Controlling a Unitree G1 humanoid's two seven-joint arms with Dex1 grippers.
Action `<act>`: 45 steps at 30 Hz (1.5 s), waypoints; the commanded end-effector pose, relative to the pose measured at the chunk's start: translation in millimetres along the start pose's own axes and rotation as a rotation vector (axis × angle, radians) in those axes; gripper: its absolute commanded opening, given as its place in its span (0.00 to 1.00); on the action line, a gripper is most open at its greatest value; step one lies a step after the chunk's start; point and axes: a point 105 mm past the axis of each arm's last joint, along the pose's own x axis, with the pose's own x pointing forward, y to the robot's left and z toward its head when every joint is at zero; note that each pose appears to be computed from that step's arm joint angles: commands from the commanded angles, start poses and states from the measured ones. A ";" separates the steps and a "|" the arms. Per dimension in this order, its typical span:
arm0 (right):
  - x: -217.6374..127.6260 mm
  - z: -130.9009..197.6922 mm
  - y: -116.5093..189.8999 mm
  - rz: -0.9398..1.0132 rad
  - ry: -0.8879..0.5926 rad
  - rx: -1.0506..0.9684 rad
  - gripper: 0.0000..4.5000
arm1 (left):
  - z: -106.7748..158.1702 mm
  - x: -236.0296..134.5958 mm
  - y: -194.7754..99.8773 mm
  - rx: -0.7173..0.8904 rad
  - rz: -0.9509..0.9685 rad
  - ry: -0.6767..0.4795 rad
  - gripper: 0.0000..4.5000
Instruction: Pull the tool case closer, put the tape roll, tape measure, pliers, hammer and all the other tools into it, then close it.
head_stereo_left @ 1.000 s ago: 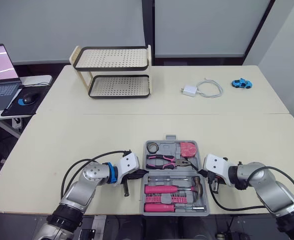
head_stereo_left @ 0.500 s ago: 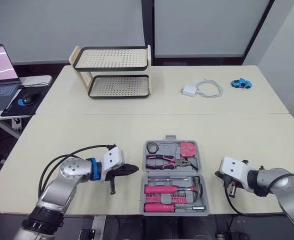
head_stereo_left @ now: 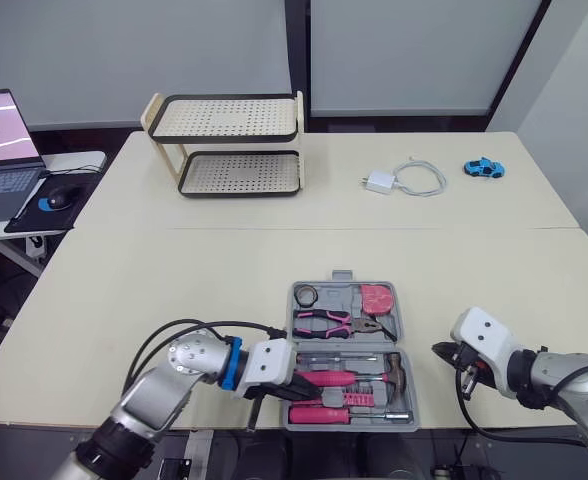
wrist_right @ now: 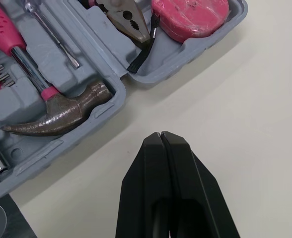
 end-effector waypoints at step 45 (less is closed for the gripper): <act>38.7 55.6 -58.0 0.042 -0.096 0.675 0.99 | -34.4 32.1 8.2 0.067 -0.050 0.182 0.00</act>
